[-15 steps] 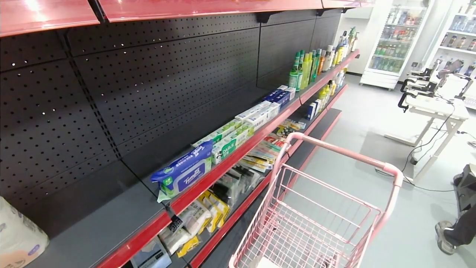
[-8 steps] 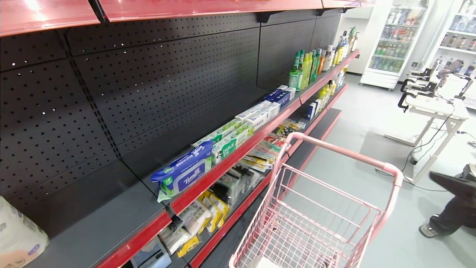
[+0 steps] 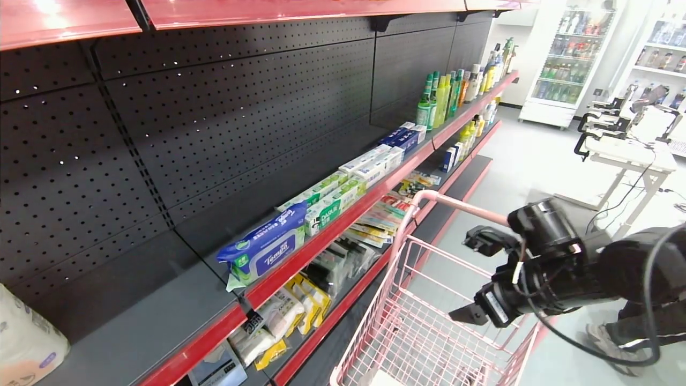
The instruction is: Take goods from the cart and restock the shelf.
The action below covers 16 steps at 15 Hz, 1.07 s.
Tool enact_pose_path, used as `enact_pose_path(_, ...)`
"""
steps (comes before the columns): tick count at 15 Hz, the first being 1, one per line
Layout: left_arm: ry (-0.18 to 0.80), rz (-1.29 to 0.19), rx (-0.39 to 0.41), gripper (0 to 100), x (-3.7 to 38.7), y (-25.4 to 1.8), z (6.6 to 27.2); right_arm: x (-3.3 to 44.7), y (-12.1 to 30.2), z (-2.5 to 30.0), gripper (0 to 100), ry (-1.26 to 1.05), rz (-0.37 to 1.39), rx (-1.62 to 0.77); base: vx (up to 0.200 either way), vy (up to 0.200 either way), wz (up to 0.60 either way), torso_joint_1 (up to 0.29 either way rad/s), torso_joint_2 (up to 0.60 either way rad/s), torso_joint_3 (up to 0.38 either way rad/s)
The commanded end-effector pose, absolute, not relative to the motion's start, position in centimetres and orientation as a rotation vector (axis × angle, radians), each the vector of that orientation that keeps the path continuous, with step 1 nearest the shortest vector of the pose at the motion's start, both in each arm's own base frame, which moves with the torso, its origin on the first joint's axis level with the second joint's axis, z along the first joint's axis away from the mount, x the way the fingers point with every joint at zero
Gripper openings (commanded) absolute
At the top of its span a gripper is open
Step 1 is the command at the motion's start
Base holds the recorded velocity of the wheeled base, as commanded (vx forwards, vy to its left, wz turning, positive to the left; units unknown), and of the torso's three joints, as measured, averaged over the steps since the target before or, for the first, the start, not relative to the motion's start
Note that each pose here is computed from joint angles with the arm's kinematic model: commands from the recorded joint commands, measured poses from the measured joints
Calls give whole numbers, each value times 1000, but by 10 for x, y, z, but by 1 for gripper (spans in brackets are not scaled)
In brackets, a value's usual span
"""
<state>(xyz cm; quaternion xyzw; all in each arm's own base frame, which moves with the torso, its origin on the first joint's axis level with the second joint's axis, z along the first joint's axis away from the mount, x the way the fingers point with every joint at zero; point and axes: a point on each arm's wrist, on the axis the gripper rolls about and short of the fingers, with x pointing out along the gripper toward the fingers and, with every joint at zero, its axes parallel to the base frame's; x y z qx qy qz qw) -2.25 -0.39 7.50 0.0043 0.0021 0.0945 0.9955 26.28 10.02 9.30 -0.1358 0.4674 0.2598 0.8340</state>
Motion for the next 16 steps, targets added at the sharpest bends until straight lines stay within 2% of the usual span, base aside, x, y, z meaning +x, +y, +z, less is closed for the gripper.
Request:
enact_pose_path(1,5,190,9,100,-22,-4,75,265,132,48,100,1130,644,-358,0,0,0,0,0,0)
enact_pose_path(5,5,190,7,100,-22,-4,75,263,158,33,100,1155,709,-410,0,0,0,-18,19,19)
enact_pose_path(16,5,190,7,100,-22,-4,75,256,199,-1,100,1215,806,-504,0,0,0,-93,218,117)
